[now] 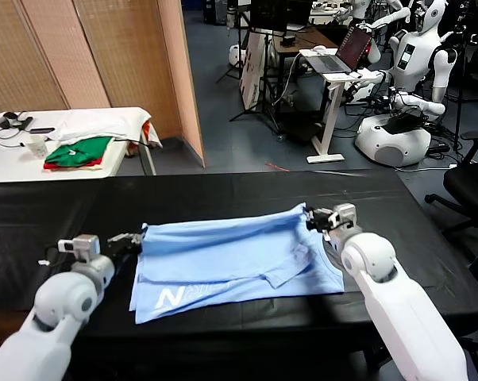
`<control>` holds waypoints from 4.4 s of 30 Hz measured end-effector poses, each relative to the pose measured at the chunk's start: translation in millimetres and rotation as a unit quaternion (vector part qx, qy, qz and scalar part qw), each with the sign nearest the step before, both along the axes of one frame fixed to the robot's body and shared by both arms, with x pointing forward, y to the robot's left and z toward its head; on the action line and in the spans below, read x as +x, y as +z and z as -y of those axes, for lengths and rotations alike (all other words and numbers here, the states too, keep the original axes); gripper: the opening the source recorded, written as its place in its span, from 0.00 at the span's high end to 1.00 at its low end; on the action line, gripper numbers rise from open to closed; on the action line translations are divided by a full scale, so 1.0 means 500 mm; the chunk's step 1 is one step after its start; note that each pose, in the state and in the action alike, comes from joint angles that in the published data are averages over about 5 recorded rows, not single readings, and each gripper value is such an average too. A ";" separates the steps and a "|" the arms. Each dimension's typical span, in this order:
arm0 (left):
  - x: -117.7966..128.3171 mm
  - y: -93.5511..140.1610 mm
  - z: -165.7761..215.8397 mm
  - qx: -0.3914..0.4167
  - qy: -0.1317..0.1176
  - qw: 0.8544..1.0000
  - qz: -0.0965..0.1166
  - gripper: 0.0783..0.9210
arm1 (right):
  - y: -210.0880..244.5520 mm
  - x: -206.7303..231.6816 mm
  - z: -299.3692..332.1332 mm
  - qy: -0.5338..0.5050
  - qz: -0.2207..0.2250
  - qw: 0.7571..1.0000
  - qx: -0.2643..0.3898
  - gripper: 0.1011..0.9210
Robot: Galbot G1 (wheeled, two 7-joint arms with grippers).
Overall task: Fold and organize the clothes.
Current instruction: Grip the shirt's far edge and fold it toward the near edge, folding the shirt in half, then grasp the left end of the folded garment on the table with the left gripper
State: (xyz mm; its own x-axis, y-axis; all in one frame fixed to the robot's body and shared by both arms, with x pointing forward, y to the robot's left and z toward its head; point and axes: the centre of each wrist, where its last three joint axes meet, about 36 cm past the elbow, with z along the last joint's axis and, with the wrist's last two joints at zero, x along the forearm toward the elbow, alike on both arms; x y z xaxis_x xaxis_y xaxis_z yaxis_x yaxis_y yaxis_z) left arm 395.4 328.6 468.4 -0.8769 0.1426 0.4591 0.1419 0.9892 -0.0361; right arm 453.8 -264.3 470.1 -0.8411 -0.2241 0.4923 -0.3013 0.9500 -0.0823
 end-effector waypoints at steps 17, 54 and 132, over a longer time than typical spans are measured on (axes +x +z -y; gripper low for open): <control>-0.129 -0.039 0.034 0.036 -0.009 0.999 -0.032 0.92 | -0.017 -0.065 -0.004 0.004 -0.021 1.000 -0.007 0.95; -0.086 -0.052 0.031 -0.039 0.080 0.996 -0.019 0.02 | -0.068 0.033 -0.012 -0.085 0.012 0.994 0.062 0.02; -0.086 -0.141 0.015 -0.042 0.121 0.991 0.031 0.02 | -0.018 -0.156 0.019 -0.121 0.073 0.984 0.110 0.02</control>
State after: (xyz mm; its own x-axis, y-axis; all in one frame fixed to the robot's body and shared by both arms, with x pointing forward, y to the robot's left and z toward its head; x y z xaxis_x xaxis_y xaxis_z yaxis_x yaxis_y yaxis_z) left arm 352.3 321.3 398.0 -0.9162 -0.0398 0.3988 -0.0945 0.9884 -0.1185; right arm 375.7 -274.0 461.1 -0.9410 -0.0957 0.3246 -0.0638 0.9922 0.1076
